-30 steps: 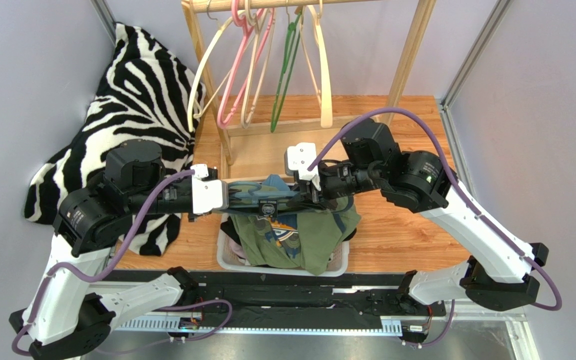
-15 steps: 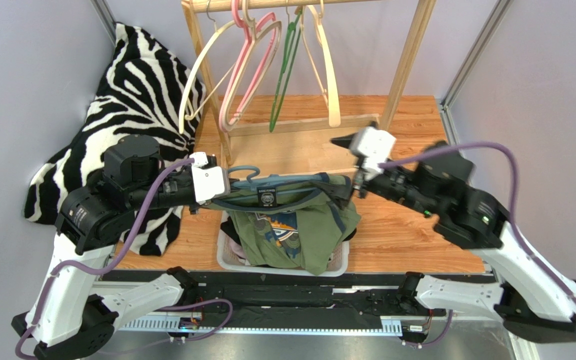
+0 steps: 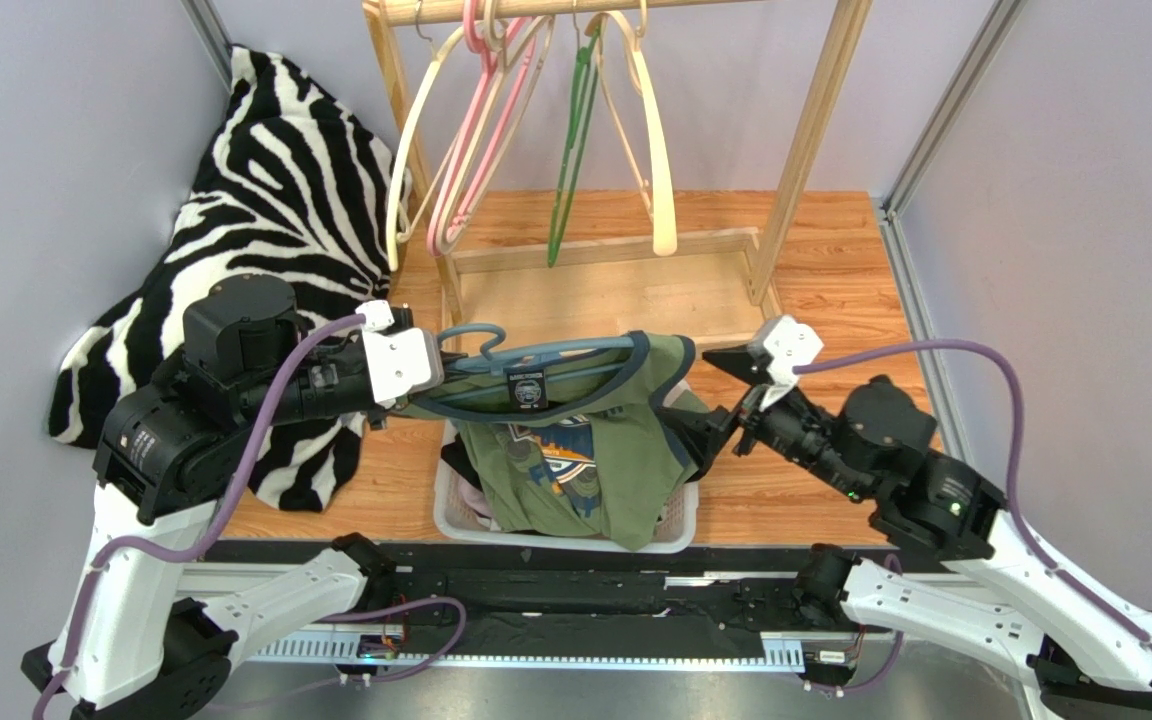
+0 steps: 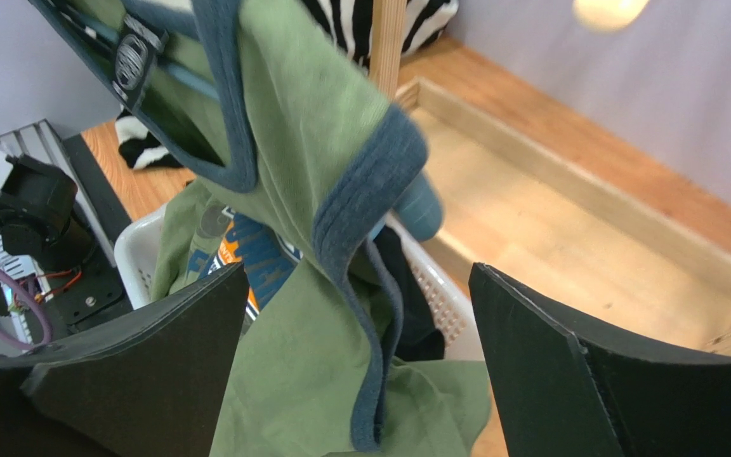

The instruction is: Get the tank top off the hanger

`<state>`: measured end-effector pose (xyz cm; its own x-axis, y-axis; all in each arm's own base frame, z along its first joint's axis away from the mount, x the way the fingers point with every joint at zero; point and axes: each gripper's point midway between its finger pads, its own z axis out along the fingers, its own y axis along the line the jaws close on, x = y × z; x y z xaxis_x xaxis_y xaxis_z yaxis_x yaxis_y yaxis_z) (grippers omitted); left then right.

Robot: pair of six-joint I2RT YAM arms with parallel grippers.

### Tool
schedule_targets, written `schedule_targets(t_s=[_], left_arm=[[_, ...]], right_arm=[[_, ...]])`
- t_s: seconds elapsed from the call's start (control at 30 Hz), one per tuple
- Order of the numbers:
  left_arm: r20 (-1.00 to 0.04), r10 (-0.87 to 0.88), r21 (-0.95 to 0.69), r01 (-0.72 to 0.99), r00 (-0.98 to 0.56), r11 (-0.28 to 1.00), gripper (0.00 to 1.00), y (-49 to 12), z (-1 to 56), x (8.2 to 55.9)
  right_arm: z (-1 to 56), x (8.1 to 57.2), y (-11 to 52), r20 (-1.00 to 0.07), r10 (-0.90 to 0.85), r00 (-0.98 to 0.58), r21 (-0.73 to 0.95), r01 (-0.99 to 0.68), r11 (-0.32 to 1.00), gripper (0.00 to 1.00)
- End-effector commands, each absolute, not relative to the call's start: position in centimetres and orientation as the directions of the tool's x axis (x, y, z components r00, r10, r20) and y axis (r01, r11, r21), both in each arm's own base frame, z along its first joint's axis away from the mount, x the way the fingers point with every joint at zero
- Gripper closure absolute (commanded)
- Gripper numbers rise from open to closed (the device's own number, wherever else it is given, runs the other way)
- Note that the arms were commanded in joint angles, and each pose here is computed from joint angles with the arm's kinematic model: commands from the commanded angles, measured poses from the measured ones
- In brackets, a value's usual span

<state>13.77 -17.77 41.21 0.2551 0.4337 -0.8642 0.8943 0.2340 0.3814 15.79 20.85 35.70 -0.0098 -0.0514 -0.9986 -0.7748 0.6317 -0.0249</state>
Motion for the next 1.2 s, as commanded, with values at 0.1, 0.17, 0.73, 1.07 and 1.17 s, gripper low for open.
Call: schedule_targets(t_s=[0.1,0.17,0.73,1.07,1.17], left_arm=[[-0.884,0.351,0.406,0.880,0.310,0.247,1.00,-18.1,44.2,13.3],[-0.885,0.351,0.404,0.881,0.307,0.247,1.00,-18.1,44.1,13.3],[-0.875,0.381,0.414,0.869,0.298,0.270,1.00,-17.4,43.1,13.7],[-0.873,0.385,0.423,0.861,0.301,0.284,1.00,-16.7,42.9,13.2],[-0.877,0.372,0.419,0.861,0.303,0.288,1.00,-16.6,43.2,12.9]], right_arm=[[37.9,16.6,23.7,-0.995,0.087,-0.046,0.089,-0.787,0.610,0.21],[38.7,16.5,24.1,-0.992,0.116,-0.042,0.103,-0.796,0.597,0.28],[42.5,13.4,19.4,-0.967,0.243,-0.082,0.212,-0.786,0.581,1.00],[41.7,16.4,15.9,-0.978,0.202,-0.053,0.192,-0.611,0.768,1.00],[39.5,18.3,15.9,-0.988,0.135,-0.081,0.157,-0.528,0.835,1.00]])
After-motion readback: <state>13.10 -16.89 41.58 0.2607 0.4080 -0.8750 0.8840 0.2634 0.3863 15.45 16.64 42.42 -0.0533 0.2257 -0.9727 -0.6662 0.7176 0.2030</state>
